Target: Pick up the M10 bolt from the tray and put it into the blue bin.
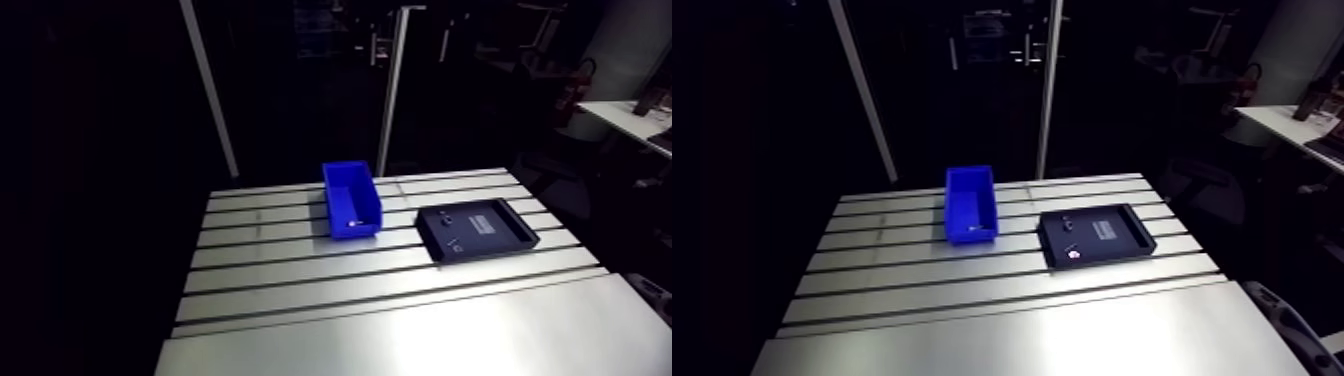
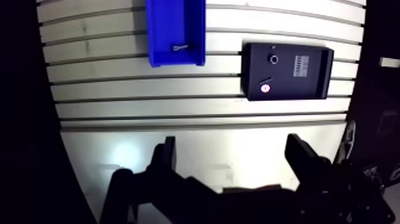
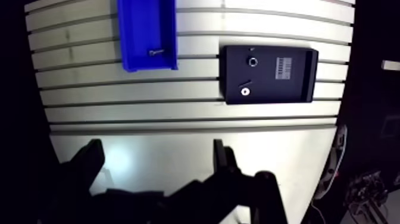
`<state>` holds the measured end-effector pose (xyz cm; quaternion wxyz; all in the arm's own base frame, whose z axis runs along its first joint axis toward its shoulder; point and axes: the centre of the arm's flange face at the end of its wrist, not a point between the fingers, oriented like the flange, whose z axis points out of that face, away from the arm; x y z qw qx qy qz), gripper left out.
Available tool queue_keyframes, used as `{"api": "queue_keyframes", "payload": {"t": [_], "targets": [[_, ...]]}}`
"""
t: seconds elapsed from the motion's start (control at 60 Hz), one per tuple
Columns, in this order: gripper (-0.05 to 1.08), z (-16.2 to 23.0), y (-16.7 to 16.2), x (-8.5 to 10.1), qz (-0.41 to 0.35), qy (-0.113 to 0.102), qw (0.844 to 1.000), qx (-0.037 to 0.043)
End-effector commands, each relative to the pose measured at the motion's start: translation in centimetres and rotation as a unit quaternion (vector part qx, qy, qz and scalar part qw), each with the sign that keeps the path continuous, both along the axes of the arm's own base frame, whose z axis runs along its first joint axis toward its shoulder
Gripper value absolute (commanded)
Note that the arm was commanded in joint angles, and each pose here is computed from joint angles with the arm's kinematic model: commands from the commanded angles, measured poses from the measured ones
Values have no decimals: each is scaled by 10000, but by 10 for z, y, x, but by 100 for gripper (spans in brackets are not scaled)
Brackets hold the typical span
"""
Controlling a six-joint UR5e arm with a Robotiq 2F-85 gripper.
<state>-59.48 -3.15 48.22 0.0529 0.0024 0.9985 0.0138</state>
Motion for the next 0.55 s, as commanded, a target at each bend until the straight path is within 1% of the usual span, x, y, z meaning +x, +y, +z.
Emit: {"api": "queue_keyframes", "payload": {"t": [0.017,0.15,0.55], "targets": [[0,12,2,1,-42,24,10000,-6],[0,23,2,-1,-40,138,9999,-1],[0,19,1,-1,-25,100,9999,-8]]}}
